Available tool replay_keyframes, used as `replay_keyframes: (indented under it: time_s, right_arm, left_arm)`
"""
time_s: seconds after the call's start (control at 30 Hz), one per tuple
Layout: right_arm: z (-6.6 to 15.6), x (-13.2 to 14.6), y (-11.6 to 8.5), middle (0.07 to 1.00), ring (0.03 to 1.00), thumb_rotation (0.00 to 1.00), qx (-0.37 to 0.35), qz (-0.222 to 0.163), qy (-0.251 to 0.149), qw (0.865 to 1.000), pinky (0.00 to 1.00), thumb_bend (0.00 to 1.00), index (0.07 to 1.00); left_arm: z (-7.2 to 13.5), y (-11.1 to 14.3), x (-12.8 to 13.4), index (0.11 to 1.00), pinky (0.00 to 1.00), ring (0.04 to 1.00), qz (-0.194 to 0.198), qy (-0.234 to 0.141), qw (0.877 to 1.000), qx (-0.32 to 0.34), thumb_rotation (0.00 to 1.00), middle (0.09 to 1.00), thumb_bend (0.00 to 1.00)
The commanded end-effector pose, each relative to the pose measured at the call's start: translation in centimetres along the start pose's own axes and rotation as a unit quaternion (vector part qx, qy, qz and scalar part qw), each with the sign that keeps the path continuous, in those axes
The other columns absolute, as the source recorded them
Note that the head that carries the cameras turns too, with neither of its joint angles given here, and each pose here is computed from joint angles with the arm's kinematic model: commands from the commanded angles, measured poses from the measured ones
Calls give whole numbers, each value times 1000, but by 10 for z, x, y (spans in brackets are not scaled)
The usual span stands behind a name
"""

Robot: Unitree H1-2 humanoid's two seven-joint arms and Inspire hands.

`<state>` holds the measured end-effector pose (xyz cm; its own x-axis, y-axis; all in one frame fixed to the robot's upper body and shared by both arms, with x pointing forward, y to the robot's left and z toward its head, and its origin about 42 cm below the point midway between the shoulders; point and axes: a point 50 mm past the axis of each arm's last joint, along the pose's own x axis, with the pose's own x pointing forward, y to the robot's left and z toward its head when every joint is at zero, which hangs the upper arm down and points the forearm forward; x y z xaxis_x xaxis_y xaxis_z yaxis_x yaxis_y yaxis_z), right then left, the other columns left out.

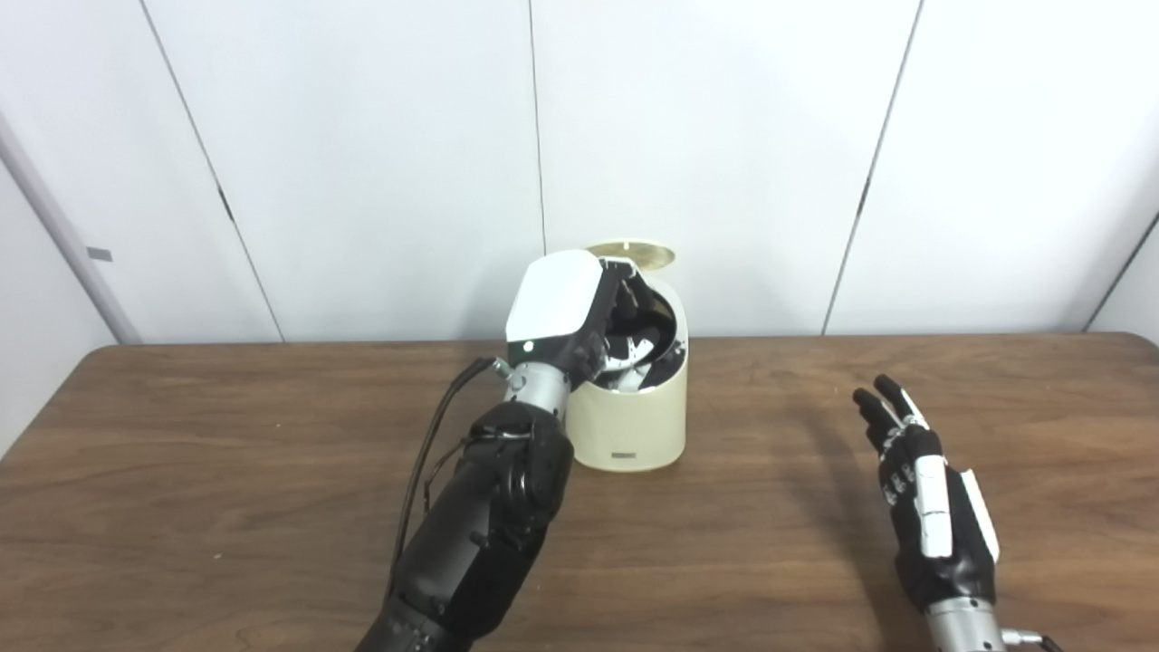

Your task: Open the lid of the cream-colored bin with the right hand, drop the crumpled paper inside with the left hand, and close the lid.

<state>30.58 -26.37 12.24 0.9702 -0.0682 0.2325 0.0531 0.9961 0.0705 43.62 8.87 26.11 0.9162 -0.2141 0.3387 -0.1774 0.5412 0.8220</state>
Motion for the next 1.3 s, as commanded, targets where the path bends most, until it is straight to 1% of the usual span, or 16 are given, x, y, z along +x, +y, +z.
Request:
replay_keyframes:
  time_s: [0.0,0.1,0.23,0.47,0.57,0.7,0.87,0.97,1.1,1.17,1.2,1.27]
  right_arm:
    - [-44,-47,-8,887,952,968,9,-18,94,995,999,486,911]
    - [-44,-47,-9,886,952,973,6,-16,94,995,1000,480,913]
    - [-44,-47,-11,885,951,972,7,-16,97,995,1000,480,914]
    - [-44,-48,-13,890,957,999,10,-17,100,995,1000,455,923]
    - [-45,-48,-14,892,960,1000,9,-13,100,995,1000,477,921]
    - [-45,-48,-16,891,956,994,11,-14,101,995,1000,487,911]
    - [-44,-48,-17,888,957,993,14,-14,100,995,1000,478,903]
    - [-44,-47,-17,887,958,983,15,-14,100,995,1000,490,901]
    - [-44,-47,-18,887,962,991,16,-15,103,994,1000,492,902]
    - [-44,-47,-18,888,962,990,16,-15,103,994,1000,487,902]
    - [-44,-47,-18,887,961,996,12,-13,101,995,1000,484,902]
    - [-44,-48,-19,884,955,998,8,-14,101,995,1000,492,903]
  left_arm:
    - [0,18,10,501,303,418,54,-4,999,1,0,548,468]
    - [-1,19,9,496,314,430,68,-5,998,-7,0,559,468]
    - [-2,19,9,502,315,432,89,-10,996,-15,0,550,469]
    - [-8,21,3,509,308,425,112,-28,993,-30,0,534,470]
    - [-12,24,-1,485,308,417,112,-30,993,-35,0,522,471]
    - [-13,32,-10,491,306,413,99,-28,994,-35,0,523,471]
    - [-16,42,-19,486,305,403,93,-23,994,-46,0,520,470]
    - [-19,47,-24,486,301,392,95,-21,994,-43,0,510,470]
    - [-25,55,-31,514,294,394,100,-15,994,-52,0,509,469]
    - [-28,57,-35,503,293,391,106,-12,993,-59,0,504,469]
    - [-30,59,-37,508,293,395,110,-7,992,-62,0,505,469]
    - [-33,63,-40,488,293,397,116,5,991,-74,0,507,470]
